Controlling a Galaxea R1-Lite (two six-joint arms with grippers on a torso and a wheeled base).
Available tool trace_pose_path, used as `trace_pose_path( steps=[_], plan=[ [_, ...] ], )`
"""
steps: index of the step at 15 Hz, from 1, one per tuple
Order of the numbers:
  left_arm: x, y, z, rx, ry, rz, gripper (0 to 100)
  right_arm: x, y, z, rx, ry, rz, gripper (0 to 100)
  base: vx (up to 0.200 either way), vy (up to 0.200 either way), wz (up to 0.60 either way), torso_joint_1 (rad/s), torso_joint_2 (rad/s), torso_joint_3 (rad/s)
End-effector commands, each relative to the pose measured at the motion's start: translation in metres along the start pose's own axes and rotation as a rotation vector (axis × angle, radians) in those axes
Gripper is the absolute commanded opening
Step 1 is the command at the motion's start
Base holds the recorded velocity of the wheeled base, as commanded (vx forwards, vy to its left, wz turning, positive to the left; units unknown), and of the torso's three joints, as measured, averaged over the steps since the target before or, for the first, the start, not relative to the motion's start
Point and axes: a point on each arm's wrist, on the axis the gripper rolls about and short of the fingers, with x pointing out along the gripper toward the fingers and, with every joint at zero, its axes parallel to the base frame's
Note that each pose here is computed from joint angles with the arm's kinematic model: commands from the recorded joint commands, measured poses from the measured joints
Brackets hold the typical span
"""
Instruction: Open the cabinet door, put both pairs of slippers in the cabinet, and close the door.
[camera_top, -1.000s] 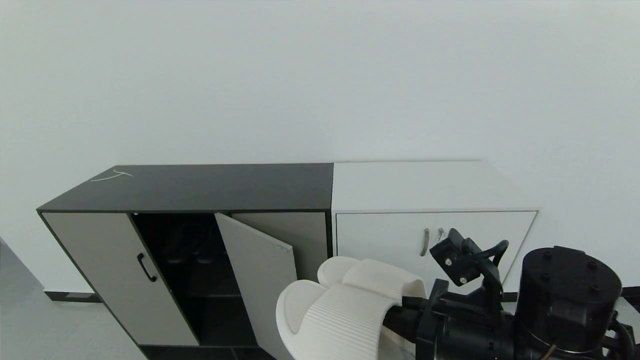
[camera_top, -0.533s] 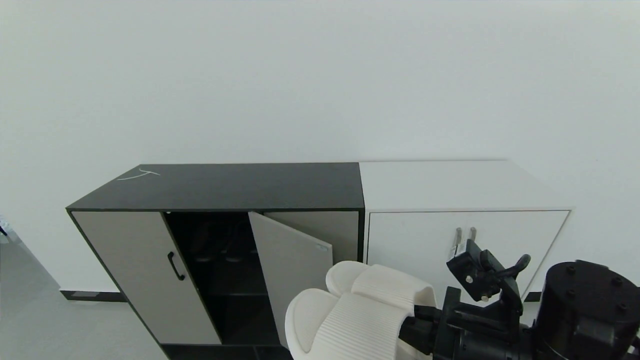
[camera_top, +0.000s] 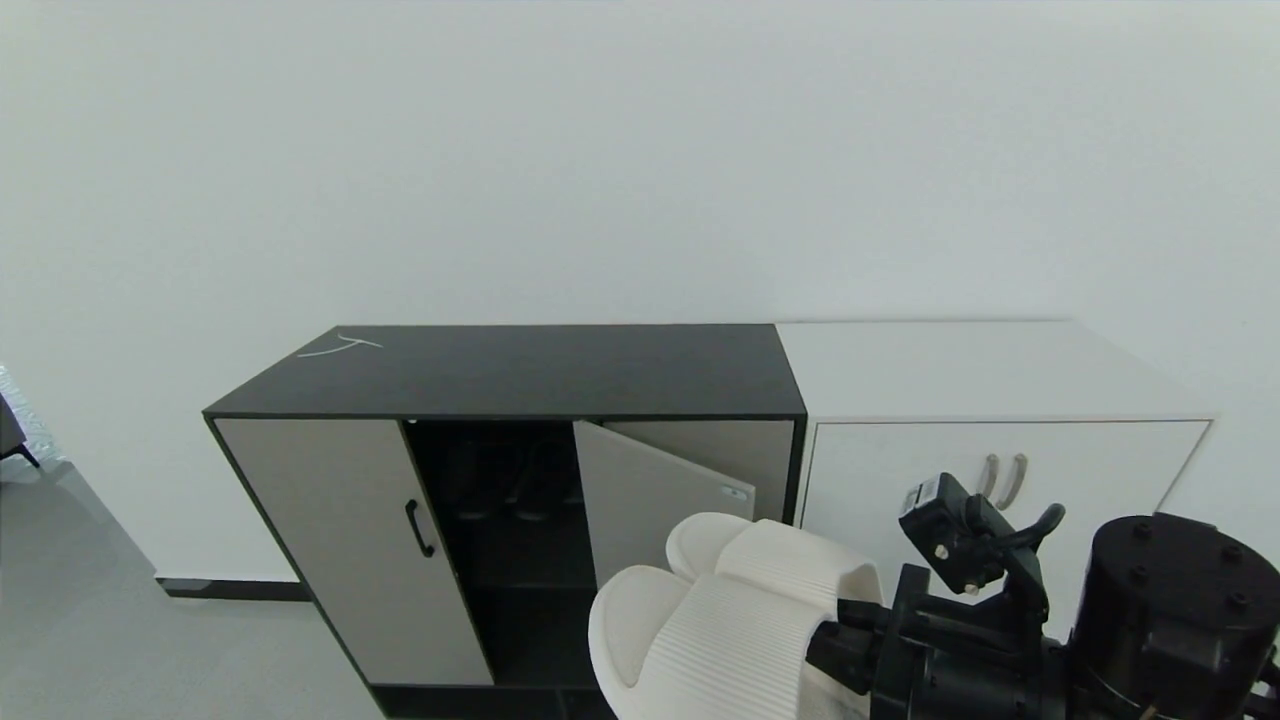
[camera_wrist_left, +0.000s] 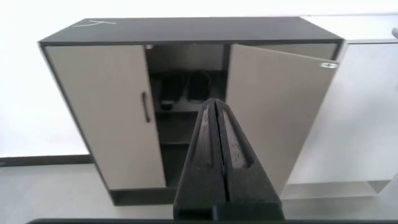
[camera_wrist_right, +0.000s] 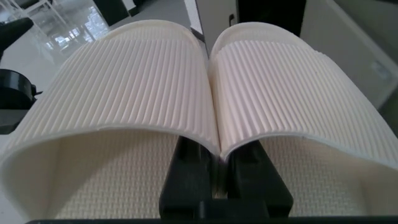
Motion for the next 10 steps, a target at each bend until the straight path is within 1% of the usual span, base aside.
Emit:
trace_pose_path(
  steps=[1,10],
  plan=[
    [0.0001,0.0000,0.0001,0.000,0.001,0.000,0,0.0008,-0.0005,-0.0017,0.001,0.007,-0.001,0,0.000,0.200,0.00,0.007,0.00,0.002],
    [0.0001,0.0000,0.0002,0.000,-0.001,0.000,0,0.0014,-0.0008,-0.0031,-0.007,0.013,0.000,0,0.000,0.200,0.00,0.001,0.00,0.002]
  ],
)
